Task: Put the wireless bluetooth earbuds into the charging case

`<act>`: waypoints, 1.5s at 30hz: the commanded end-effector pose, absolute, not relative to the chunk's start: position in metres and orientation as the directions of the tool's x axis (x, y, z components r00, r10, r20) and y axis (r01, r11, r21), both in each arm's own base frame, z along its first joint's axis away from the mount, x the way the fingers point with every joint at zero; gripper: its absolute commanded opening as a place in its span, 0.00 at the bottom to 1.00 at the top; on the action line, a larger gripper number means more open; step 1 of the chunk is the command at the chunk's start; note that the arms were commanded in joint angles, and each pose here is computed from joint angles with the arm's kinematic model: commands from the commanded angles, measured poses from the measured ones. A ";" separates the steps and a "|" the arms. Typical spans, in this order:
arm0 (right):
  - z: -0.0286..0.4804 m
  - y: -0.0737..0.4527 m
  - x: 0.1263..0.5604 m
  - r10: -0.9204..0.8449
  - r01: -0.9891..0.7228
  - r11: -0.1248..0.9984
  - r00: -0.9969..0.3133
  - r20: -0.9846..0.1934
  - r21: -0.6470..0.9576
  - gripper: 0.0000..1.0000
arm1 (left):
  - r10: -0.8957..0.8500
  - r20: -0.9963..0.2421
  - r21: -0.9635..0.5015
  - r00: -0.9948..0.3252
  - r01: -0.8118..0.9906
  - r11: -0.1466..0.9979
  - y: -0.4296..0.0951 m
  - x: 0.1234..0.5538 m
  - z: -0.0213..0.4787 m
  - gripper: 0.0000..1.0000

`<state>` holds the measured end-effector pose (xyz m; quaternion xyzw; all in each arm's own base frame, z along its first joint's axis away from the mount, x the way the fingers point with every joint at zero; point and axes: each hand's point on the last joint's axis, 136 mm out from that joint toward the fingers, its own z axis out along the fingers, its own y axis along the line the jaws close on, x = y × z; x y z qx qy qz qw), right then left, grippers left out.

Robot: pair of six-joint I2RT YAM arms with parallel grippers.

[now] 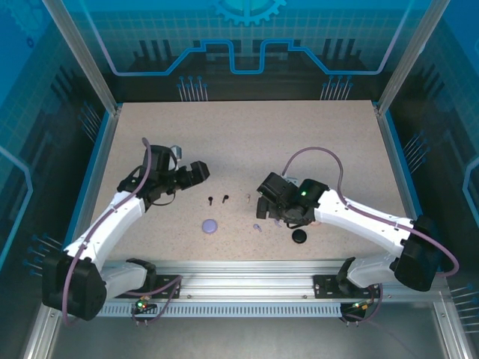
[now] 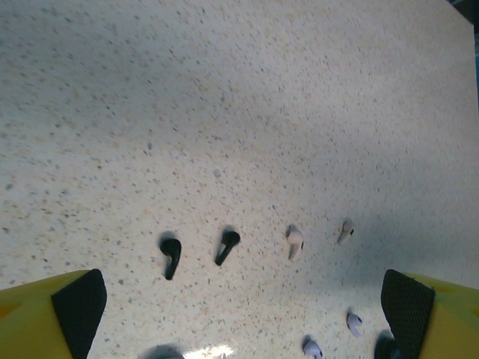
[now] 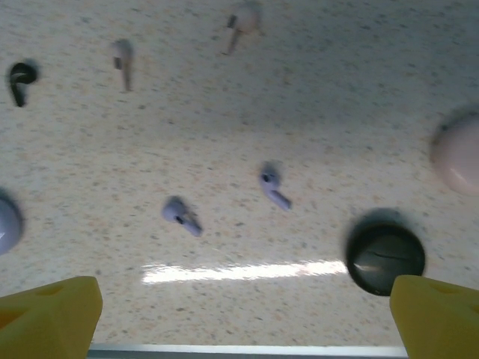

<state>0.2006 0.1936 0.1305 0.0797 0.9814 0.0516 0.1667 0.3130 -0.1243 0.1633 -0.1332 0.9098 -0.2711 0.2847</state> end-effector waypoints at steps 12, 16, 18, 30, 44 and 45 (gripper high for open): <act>0.091 0.097 0.161 0.333 0.317 0.942 -0.924 -0.188 0.110 1.00 | -0.368 -0.458 -0.564 -0.809 -0.055 0.824 -0.151 0.315 0.160 0.99; 0.092 0.099 0.165 0.303 0.286 0.950 -0.938 -0.167 0.122 1.00 | -0.360 -0.502 -0.553 -0.787 -0.028 0.833 -0.149 0.321 0.170 0.99; 0.090 0.103 0.168 0.287 0.271 0.956 -0.946 -0.154 0.115 1.00 | -0.362 -0.516 -0.547 -0.776 -0.026 0.837 -0.148 0.325 0.176 0.99; 0.077 0.109 0.170 0.276 0.267 0.960 -0.954 -0.120 0.088 1.00 | -0.478 -0.418 -0.646 -0.772 -0.117 0.754 -0.131 0.344 0.185 0.99; 0.051 0.128 0.170 0.200 0.199 0.980 -0.978 -0.054 0.016 0.89 | -0.467 -0.386 -0.627 -0.796 -0.145 0.766 -0.131 0.344 0.174 0.99; 0.049 0.128 0.170 0.196 0.196 0.981 -0.979 -0.053 0.007 0.86 | -0.465 -0.382 -0.628 -0.799 -0.145 0.765 -0.132 0.344 0.174 0.99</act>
